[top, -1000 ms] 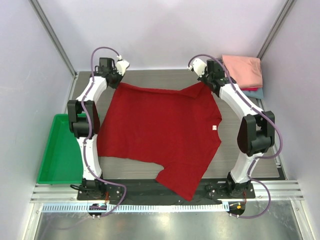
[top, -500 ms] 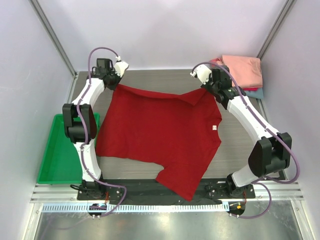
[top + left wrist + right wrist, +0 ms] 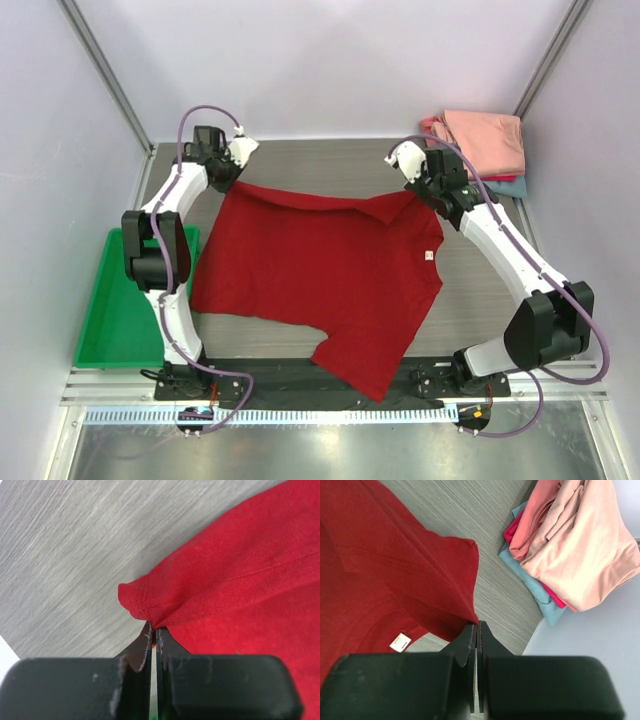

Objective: Fold and stack the t-shirts
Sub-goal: Fold the tshirt

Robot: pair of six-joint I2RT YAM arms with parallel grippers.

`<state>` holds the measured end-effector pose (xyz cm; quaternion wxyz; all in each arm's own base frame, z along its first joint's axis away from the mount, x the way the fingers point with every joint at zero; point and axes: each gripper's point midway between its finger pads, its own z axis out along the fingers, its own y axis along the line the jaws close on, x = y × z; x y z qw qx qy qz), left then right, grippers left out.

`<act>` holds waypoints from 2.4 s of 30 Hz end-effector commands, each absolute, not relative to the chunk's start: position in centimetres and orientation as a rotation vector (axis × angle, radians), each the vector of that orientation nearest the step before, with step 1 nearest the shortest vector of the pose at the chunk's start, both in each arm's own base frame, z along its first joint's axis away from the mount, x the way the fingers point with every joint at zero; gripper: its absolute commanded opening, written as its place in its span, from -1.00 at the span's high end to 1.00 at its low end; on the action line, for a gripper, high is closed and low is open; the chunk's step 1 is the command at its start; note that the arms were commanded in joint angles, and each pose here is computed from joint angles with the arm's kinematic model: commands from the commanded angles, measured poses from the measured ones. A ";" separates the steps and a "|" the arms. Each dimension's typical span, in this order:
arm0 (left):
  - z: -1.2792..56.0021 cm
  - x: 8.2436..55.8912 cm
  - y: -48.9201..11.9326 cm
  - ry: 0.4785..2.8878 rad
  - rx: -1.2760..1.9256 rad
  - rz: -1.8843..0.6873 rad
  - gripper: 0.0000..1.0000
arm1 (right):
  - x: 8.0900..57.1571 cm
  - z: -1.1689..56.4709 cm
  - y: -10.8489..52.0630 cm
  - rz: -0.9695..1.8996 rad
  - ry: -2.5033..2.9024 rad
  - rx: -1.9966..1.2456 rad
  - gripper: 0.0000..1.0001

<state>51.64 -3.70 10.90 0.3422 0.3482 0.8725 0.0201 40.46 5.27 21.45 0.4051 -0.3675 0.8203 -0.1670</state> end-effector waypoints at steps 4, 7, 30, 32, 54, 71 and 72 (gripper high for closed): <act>14.3 50.7 -2.9 2.209 0.916 0.110 1.00 | 38.1 22.7 5.7 -0.329 2.082 -0.851 0.97; 14.1 50.3 -2.8 2.215 0.920 0.108 1.00 | 37.1 22.0 5.9 -0.308 2.099 -0.855 0.97; 11.1 48.4 -2.1 2.305 0.940 0.118 1.00 | 32.5 17.2 5.9 -0.197 2.238 -0.852 0.97; 10.5 47.9 -2.0 2.322 0.946 0.117 1.00 | 31.9 16.8 6.2 -0.160 2.260 -0.843 0.97; 12.9 52.1 -3.1 2.488 0.749 -0.118 0.46 | 37.5 17.5 7.8 0.035 2.369 -0.830 0.32; 6.8 56.0 -2.8 2.569 0.534 -0.142 -0.06 | 46.4 9.0 1.7 0.079 2.584 -0.571 0.22; 6.9 56.2 -2.7 2.564 0.528 -0.137 -0.09 | 46.6 8.6 2.0 0.099 2.586 -0.575 0.21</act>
